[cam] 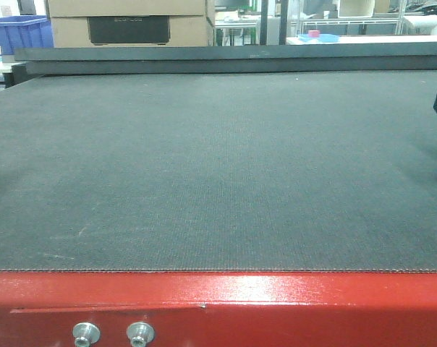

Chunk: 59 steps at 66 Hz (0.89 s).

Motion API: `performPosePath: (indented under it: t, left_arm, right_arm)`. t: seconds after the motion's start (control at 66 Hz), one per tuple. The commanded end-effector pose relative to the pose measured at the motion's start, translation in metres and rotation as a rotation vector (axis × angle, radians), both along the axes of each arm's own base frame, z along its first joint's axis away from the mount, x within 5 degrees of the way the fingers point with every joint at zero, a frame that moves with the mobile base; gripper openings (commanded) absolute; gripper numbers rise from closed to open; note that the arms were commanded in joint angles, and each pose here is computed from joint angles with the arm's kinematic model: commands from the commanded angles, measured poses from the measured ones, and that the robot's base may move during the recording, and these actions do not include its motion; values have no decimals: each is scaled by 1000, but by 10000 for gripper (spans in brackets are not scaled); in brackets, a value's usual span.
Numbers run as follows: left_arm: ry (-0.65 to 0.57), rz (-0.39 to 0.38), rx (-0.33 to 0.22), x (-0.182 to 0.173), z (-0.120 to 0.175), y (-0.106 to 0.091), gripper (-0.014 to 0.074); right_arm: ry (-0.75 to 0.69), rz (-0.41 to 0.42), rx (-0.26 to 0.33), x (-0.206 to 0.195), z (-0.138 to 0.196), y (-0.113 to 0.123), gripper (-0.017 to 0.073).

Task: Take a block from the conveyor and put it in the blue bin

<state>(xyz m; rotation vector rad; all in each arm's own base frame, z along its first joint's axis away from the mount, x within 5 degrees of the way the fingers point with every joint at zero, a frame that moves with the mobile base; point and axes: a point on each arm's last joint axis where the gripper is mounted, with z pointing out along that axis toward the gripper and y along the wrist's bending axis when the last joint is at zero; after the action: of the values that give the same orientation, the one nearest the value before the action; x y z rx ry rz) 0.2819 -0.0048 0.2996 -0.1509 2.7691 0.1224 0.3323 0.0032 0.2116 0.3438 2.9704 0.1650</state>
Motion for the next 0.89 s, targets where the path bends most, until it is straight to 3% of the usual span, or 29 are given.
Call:
performPosePath:
  t: [0.0, 0.015, 0.227, 0.364, 0.47, 0.561, 0.652, 0.728, 0.879]
  left_arm:
    - [-25, 115, 14, -1, 12, 6, -111]
    - [-25, 120, 16, -1, 13, 6, -111]
    - [-56, 141, 21, 7, 34, 10, -111]
    - [-8, 200, -13, 19, 21, 23, -97]
    - [49, 210, -14, 30, 3, 31, 56]
    - [51, 149, -3, 42, -9, 29, 267]
    - [45, 86, -41, 52, -20, 22, 415]
    - [55, 53, -67, 60, -32, 16, 449]
    - [107, 59, -66, 76, -63, 18, 402]
  right_arm:
    - [-65, 2, -9, -1, 16, -1, -133]
    - [-72, 3, -11, -2, 18, -1, -171]
    - [-141, 11, -6, -22, 57, 1, -162]
    - [-219, 41, -10, -36, 81, 5, -162]
    - [-252, 57, -15, -40, 89, 6, -162]
    - [-257, 69, -19, -39, 89, 6, -162]
    - [-266, 68, -20, -37, 87, 6, -162]
    - [-262, 67, -20, -35, 85, 6, -162]
    - [-251, 67, -20, -34, 82, 6, -162]
